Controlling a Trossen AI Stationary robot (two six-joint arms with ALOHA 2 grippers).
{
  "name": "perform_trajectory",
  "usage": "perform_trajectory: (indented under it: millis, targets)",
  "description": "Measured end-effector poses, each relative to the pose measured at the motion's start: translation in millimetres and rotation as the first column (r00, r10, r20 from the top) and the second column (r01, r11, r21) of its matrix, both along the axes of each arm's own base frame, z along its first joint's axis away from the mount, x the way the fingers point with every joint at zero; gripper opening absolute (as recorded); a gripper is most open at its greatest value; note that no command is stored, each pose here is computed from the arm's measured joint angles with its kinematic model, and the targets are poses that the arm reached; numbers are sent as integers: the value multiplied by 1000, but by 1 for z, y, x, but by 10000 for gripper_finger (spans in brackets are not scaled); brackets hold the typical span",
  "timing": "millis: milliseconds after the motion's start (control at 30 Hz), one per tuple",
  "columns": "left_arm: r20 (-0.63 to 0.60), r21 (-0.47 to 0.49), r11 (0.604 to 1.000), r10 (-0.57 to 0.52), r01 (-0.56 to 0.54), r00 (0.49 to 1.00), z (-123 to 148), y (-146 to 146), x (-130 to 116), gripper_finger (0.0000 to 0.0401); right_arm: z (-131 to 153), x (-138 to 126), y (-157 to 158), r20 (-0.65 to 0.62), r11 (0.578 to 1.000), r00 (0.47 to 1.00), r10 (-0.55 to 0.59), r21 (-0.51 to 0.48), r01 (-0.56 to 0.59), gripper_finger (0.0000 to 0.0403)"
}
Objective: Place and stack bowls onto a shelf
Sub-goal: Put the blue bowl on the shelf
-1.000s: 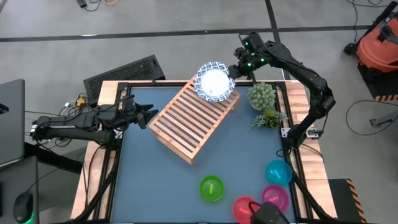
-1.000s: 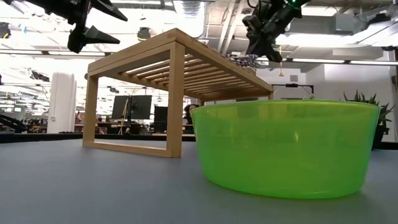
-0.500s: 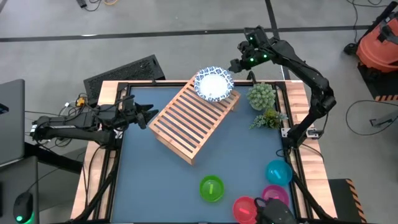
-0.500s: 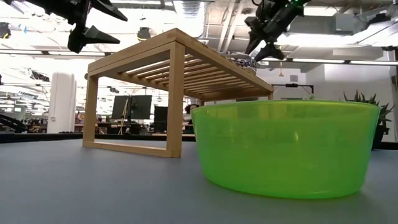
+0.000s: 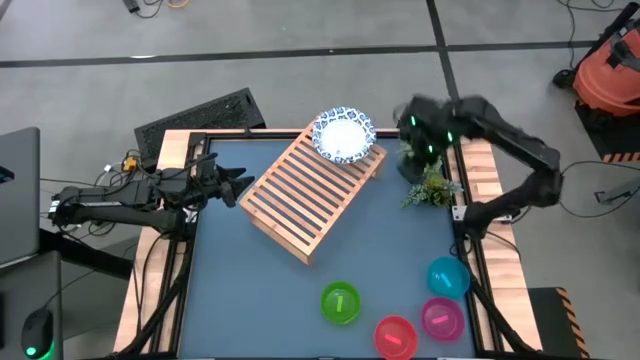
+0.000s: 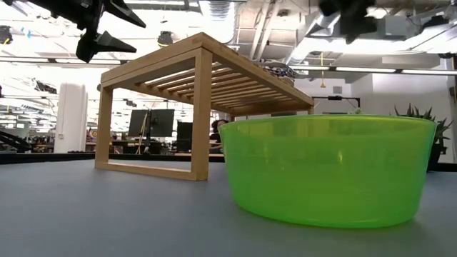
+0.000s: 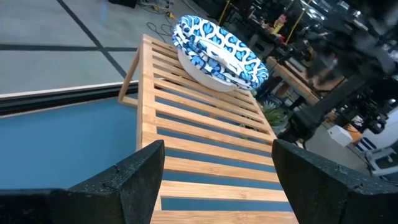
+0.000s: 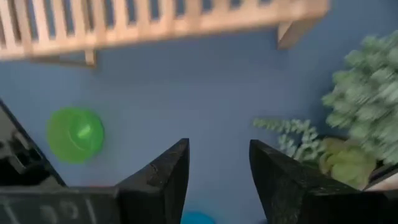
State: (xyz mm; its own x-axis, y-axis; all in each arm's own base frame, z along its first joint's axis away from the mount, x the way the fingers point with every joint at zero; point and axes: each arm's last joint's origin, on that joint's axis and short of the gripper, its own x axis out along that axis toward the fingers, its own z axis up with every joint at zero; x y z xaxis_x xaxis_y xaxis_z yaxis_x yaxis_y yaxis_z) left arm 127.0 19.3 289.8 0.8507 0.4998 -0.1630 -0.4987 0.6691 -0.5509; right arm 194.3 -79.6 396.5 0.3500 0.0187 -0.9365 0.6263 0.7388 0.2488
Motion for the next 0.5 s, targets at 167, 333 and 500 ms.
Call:
perform_trajectory:
  millis: [167, 333, 500]
  targets:
    - [-1, 0, 1000, 1, -1, 1000, 0, 0, 0, 281, -25, -20, 56, -82, 995, 994, -76, 54, 81, 192]
    - [6, -14, 1000, 4, -4, 1000, 0, 0, 0, 281, -65, -40, 99, -235, 968, 949, -211, 87, 237, 192]
    - [-5, -16, 1000, 4, -4, 1000, -1, 0, 0, 281, -105, -47, 129, -331, 955, 908, -255, 57, 290, 192]
